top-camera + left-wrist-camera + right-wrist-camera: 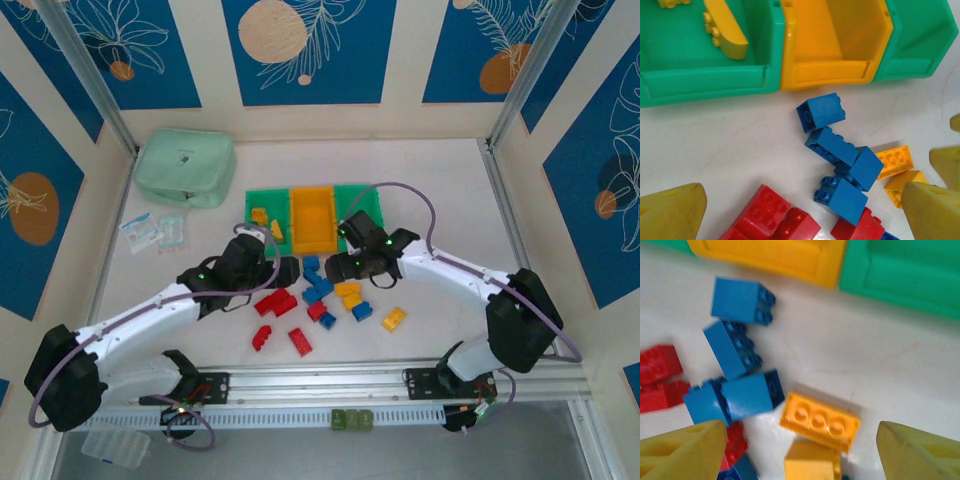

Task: Sort the legos into containers by color
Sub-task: Pick up the lego from the bottom-center of the table.

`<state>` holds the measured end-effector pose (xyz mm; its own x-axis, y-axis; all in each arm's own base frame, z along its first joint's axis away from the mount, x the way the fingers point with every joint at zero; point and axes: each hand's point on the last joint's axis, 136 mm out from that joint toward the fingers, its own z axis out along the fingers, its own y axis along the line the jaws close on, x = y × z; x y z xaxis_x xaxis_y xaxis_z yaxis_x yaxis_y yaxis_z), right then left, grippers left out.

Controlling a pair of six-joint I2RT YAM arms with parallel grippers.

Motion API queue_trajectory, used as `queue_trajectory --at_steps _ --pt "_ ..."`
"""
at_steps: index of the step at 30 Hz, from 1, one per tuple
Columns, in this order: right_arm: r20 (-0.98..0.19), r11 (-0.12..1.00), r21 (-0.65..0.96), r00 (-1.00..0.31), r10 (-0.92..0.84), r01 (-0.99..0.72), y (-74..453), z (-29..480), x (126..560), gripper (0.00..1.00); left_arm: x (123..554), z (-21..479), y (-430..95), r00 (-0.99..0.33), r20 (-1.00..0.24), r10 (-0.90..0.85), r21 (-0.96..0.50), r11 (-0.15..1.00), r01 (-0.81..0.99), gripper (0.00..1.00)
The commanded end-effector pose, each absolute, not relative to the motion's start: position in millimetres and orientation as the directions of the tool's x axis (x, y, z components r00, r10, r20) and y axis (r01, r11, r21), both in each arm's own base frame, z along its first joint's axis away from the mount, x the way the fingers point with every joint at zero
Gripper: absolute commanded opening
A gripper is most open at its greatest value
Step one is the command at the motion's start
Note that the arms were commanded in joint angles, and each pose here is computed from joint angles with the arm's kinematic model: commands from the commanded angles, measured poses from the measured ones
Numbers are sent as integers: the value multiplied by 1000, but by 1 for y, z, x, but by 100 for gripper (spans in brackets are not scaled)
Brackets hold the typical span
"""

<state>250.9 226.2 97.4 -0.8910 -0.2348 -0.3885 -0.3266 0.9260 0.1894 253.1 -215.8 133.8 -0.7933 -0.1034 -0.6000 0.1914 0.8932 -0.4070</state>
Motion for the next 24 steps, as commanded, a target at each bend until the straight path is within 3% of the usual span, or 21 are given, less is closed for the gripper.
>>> queue_trajectory --at_steps 1,7,24 --pt "-339 925 219 -913 -227 -311 216 91 235 81 262 154 -238 -776 -618 -126 -466 853 233 99" --pt "-292 917 229 -922 -254 -326 213 73 222 83 265 151 -248 -783 -611 -115 -468 851 239 99" --pt "-236 945 183 -945 -226 -271 226 42 240 91 265 150 -242 -776 -619 -122 -453 862 226 99"
